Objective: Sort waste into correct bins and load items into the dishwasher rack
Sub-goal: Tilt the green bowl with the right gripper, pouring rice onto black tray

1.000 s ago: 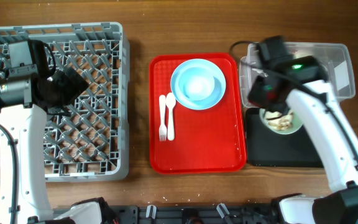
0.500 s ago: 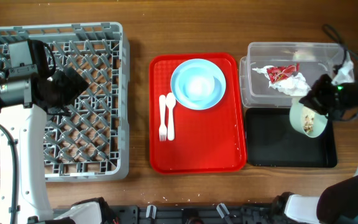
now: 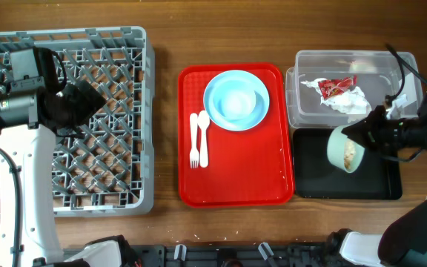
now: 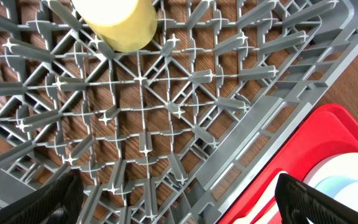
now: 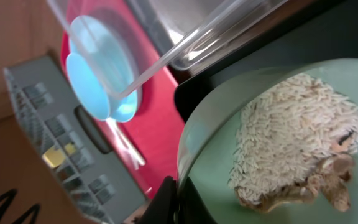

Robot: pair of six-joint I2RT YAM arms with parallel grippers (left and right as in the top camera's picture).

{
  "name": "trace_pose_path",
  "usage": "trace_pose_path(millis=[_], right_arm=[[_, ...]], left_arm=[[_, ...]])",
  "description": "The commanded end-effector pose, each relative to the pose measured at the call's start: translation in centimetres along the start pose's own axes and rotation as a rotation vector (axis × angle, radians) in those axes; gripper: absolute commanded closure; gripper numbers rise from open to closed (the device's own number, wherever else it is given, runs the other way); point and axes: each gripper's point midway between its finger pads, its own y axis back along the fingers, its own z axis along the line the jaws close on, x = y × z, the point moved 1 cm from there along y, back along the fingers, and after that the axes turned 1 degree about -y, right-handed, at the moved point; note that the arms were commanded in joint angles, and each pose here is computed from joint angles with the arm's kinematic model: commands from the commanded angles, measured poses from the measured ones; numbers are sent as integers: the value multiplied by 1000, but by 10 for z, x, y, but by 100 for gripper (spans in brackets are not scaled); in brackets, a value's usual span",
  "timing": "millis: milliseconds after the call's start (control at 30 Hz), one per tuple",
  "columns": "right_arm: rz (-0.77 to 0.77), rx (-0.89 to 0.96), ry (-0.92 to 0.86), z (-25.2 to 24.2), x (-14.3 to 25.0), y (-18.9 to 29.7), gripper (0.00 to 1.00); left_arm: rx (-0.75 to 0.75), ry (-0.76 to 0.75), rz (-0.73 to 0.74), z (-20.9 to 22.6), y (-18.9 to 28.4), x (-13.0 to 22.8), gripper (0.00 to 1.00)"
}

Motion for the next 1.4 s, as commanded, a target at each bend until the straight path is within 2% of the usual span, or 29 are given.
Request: trace_pose_path(millis=[0,133,300,500,667,800,1167,1367], right_arm=[[35,-129,21,14,12,-4,96],[38,-139,15,5,11,-16,96],[106,-247,-37,9,14,-28,96],[170,-337,-168,5,10,-31,96],[115,-449,-207,-1,2,-8,96],[59,-468,-246,-15,-10,2,96],[128,-541,-309,-23,-12,-11,95],[147,-583,-280,-17,-2,-4,96]], left_arm=[[10,18,-18,0,6,-4,0],[10,18,-18,0,6,-4,0],[10,18,-18,0,6,-4,0],[10,18,-18,0,6,-4,0],[10,18,-18,0,6,-4,0],[10,18,-18,0,6,-4,0],[10,19,-18,0,6,-4,0],[10,18,-18,0,6,-4,0]])
